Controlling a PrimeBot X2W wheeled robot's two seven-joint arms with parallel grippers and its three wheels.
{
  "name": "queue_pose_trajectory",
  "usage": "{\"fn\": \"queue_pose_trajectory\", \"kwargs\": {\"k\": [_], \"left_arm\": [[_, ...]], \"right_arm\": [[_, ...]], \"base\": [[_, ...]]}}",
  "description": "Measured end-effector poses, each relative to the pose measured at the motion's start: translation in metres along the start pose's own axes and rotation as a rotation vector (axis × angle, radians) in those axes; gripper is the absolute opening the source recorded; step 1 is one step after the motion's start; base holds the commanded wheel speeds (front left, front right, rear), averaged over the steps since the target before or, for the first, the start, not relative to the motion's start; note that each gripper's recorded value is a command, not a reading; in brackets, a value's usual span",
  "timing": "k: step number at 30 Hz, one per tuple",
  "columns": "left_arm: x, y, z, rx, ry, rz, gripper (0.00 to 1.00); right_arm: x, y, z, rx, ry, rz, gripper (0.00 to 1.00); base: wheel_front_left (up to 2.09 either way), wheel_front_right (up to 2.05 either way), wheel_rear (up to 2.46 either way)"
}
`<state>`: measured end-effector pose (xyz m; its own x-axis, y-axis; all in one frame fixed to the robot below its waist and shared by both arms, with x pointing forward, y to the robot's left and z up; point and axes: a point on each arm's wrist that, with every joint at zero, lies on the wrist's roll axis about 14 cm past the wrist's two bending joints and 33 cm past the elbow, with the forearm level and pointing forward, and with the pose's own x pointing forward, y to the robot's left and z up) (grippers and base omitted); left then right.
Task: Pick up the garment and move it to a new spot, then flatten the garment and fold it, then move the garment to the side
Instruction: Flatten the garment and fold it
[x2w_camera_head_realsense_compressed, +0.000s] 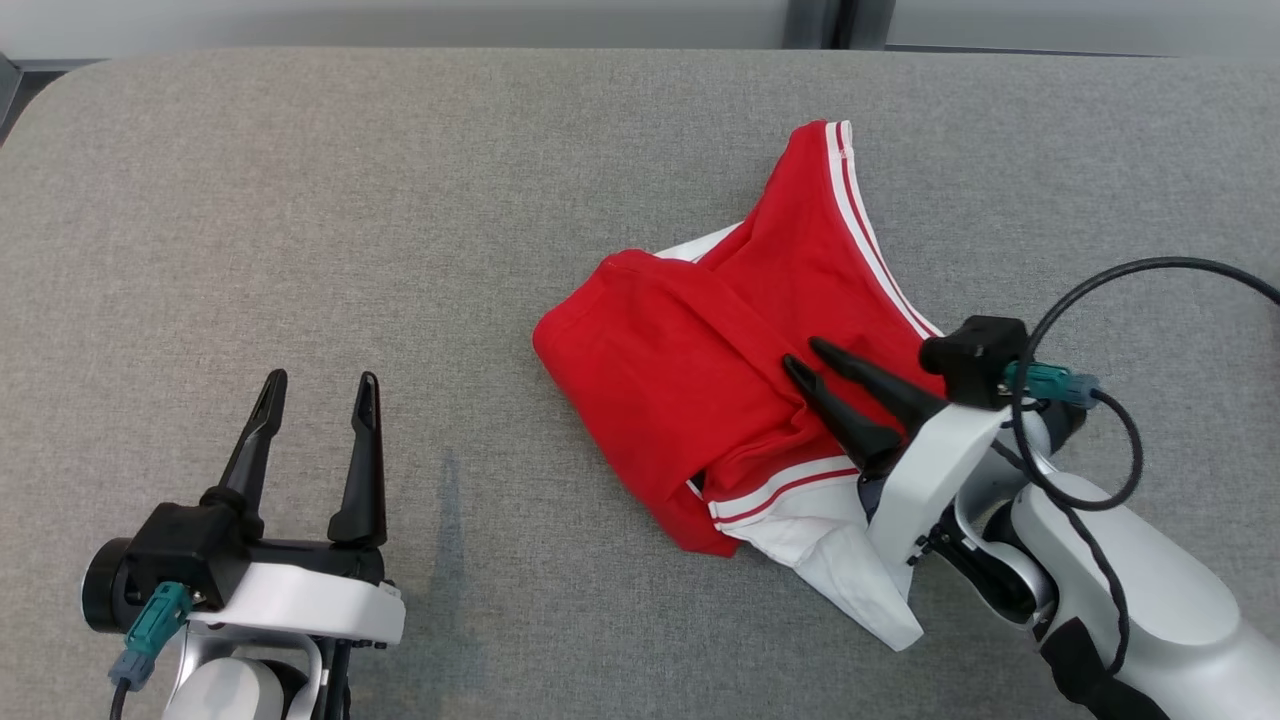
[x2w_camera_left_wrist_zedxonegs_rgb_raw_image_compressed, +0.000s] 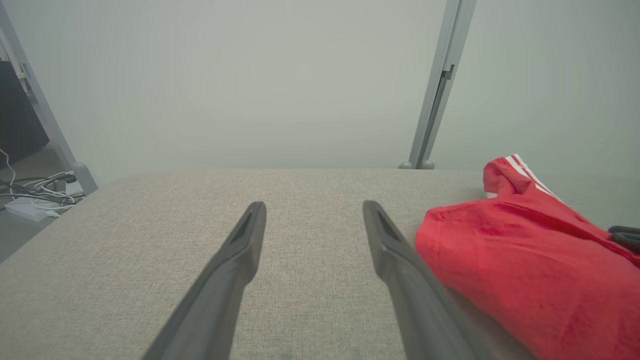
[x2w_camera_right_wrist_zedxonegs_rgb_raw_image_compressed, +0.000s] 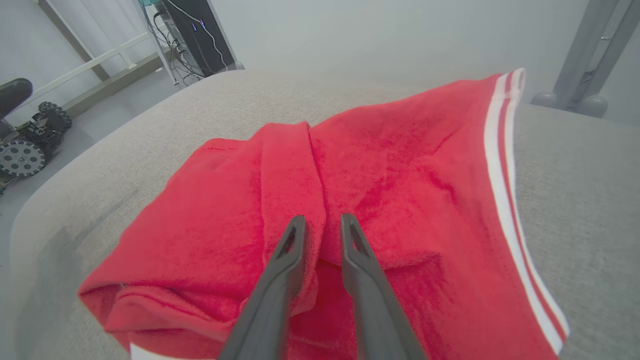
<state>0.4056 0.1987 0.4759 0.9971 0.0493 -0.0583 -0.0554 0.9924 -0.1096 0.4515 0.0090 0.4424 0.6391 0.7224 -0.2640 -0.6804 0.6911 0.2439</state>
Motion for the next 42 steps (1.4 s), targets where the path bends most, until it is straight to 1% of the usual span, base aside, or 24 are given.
{"fn": "queue_pose_trajectory", "kwargs": {"k": [5,9,13,16,19,22,27,31,42], "left_arm": [[0.0,0.0,0.002,0.003,-0.006,-0.004,1.0],[0.0,-0.001,0.008,0.002,-0.023,-0.004,1.0],[-0.001,-0.003,0.015,0.0,-0.042,-0.007,1.0],[-0.003,-0.006,0.016,0.002,-0.044,-0.016,1.0],[-0.004,-0.01,0.023,0.005,-0.06,-0.033,1.0],[-0.011,-0.013,0.022,0.011,-0.049,-0.046,1.0],[-0.019,-0.018,0.026,0.013,-0.054,-0.061,1.0],[-0.022,-0.02,0.027,0.015,-0.051,-0.068,1.0],[-0.023,-0.02,0.027,0.026,-0.042,-0.068,1.0]], "right_arm": [[-0.013,-0.024,0.011,0.059,-0.119,-0.096,1.0],[-0.038,-0.054,0.023,0.072,-0.238,-0.223,1.0],[-0.07,-0.08,0.035,0.05,-0.328,-0.349,1.0],[-0.093,-0.091,0.045,0.014,-0.382,-0.426,1.0],[-0.115,-0.097,0.049,-0.022,-0.412,-0.492,1.0],[-0.137,-0.094,0.045,-0.028,-0.409,-0.55,1.0],[-0.163,-0.09,0.04,-0.027,-0.404,-0.612,1.0],[-0.176,-0.086,0.039,-0.023,-0.407,-0.639,1.0],[-0.18,-0.082,0.045,-0.017,-0.416,-0.648,1.0]], "base": [[0.0,0.0,0.0],[0.0,0.0,0.0],[0.0,0.0,0.0],[0.0,0.0,0.0],[0.0,0.0,0.0],[0.0,0.0,0.0],[0.0,0.0,0.0],[0.0,0.0,0.0],[0.0,0.0,0.0]]}}
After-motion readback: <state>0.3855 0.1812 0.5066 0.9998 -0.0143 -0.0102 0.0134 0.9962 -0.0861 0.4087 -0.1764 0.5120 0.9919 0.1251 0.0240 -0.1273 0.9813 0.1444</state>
